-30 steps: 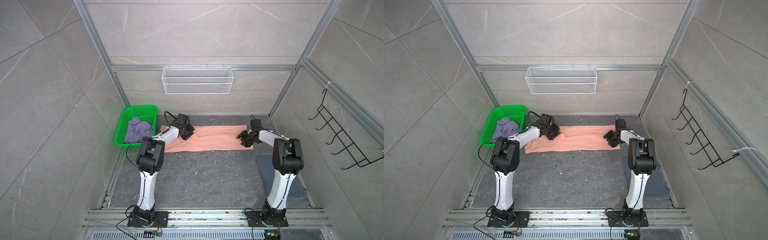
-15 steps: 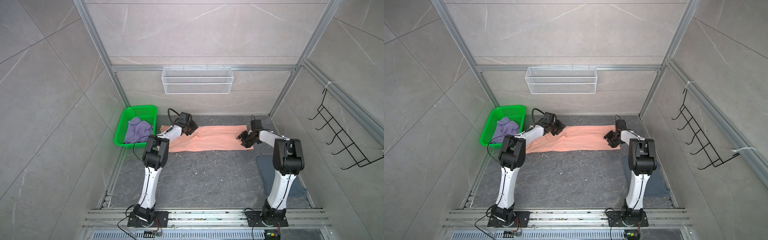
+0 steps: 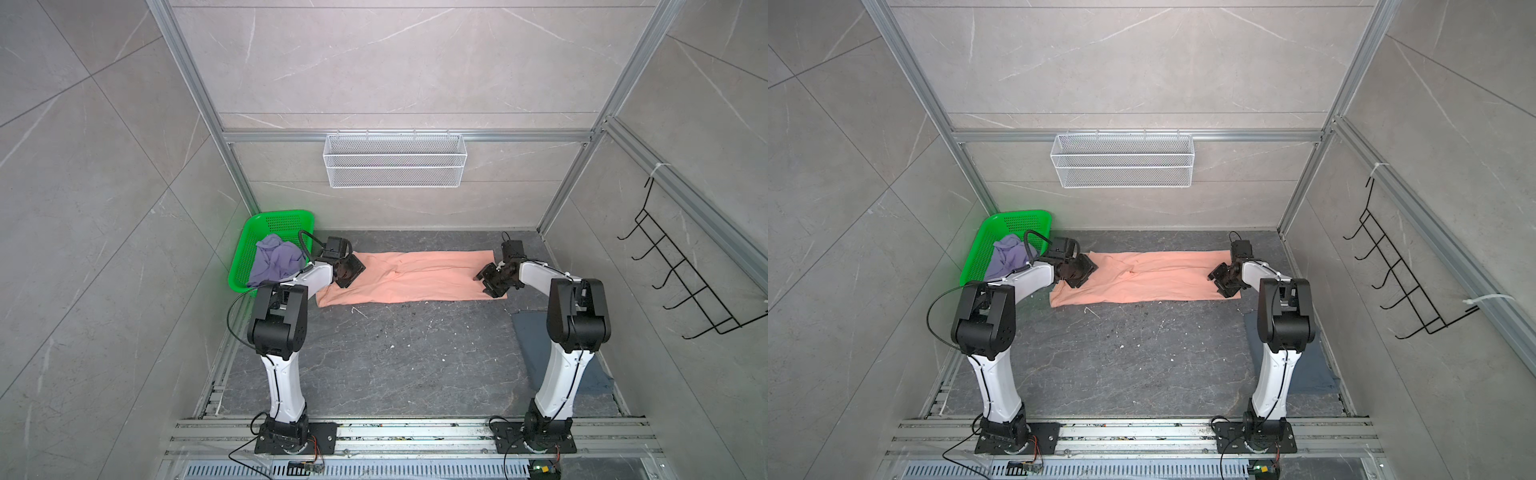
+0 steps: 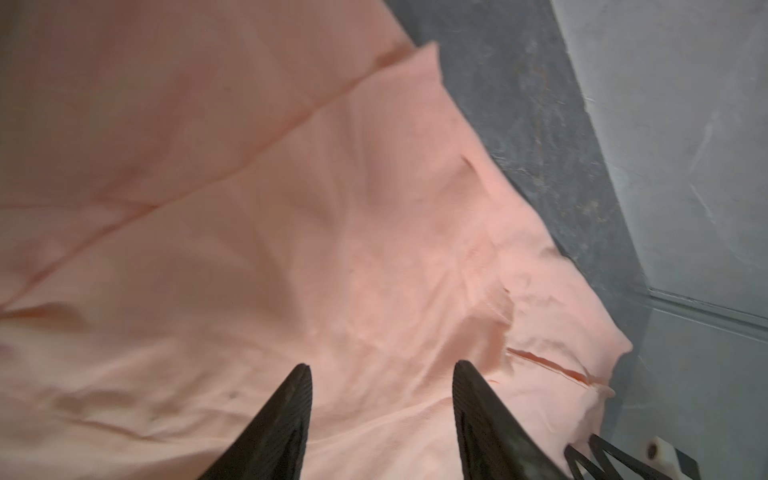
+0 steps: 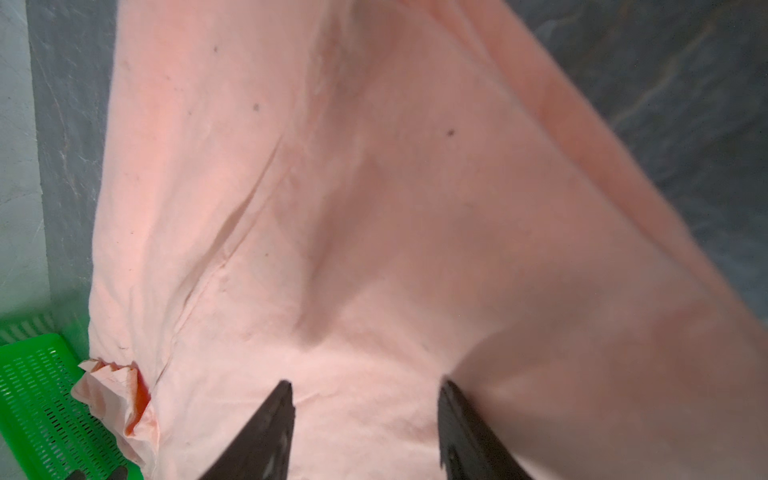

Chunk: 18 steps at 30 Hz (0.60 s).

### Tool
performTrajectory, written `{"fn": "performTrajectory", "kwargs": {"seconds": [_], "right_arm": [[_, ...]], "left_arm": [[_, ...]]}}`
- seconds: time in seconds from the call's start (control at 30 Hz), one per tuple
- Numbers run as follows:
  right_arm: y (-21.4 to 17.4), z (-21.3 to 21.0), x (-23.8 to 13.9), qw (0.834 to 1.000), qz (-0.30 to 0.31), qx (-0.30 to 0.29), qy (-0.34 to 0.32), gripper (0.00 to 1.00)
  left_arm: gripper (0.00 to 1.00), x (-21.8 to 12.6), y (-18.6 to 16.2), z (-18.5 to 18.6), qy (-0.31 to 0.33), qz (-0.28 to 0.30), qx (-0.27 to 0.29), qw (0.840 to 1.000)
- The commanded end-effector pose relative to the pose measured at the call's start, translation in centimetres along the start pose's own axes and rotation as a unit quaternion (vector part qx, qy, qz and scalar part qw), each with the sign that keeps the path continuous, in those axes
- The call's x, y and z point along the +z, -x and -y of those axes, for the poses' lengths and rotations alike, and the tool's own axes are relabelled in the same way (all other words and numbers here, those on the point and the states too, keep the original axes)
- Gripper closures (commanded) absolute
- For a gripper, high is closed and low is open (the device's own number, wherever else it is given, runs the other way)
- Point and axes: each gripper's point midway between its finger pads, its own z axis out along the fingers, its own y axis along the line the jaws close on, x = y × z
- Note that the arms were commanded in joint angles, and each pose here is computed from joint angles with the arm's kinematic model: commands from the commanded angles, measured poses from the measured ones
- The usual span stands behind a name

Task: Fold and stack the t-shirts

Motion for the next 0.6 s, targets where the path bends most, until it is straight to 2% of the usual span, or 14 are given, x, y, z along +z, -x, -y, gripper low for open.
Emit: {"fn": "performTrajectory", "kwargs": {"seconds": [0.0,0.17,0.27,0.43,0.57], "right_arm": [[-1.7,3.3,0.4,0.998,-0.025,0.010,-0.053,0.42],[-3.7,5.2,0.1,0.996,-0.046,0.015,-0.076,0.43],[-5.7,6.5,0.1,0.994,-0.067,0.018,-0.086,0.43],[-9.8,8.2,-1.1,0.990,-0.099,-0.008,-0.101,0.44],[-13.6,9.6,-2.8,0.986,-0.129,-0.020,-0.105,0.44]], "left_arm": [[0.43,-1.2,-1.0,-1.9,0.047,-0.003,0.010,0.999],[0.42,-0.2,-2.5,-6.0,0.120,-0.024,-0.021,0.992],[0.42,1.0,-2.7,-7.1,0.145,-0.035,-0.026,0.988],[0.42,3.0,-1.3,-5.6,0.134,-0.043,-0.002,0.990],[0.42,5.1,0.3,-2.5,0.091,-0.048,0.016,0.995]]}}
